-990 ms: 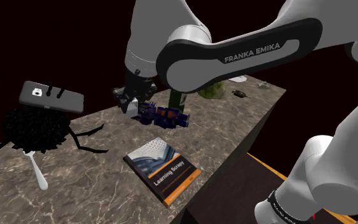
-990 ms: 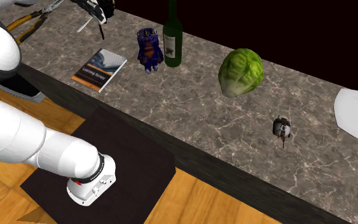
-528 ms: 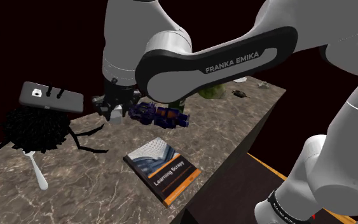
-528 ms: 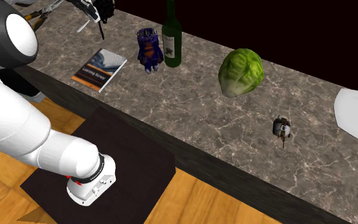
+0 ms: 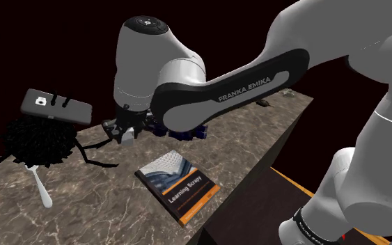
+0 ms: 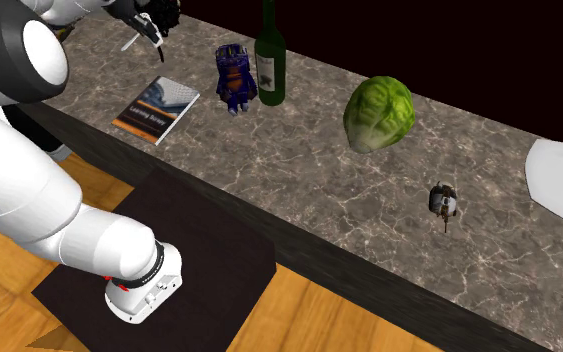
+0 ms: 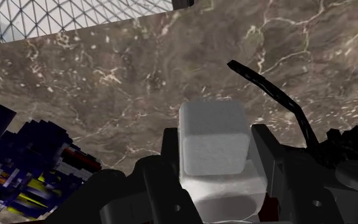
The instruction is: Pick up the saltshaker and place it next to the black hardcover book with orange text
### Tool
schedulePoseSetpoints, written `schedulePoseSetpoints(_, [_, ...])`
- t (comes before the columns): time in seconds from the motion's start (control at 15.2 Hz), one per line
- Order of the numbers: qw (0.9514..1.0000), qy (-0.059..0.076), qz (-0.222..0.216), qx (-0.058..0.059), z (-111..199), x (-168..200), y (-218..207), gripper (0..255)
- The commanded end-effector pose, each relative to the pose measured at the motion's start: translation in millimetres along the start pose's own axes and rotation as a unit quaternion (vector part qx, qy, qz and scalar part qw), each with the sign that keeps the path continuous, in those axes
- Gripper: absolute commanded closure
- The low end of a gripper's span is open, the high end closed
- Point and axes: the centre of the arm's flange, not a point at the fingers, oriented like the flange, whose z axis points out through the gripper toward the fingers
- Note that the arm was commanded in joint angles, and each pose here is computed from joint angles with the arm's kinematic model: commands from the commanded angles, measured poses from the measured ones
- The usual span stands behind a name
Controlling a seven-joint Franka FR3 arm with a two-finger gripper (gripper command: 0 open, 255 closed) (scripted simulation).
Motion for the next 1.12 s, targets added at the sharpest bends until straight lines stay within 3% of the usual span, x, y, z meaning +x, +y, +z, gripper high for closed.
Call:
schedulePoseSetpoints(0.0, [1.0000, 0.000, 0.000, 0.000, 10.0, -3.8, 0.4, 255])
schedulePoseSetpoints(1.06, [1.0000, 0.000, 0.000, 0.000, 91.2, -33.3, 2.4, 255])
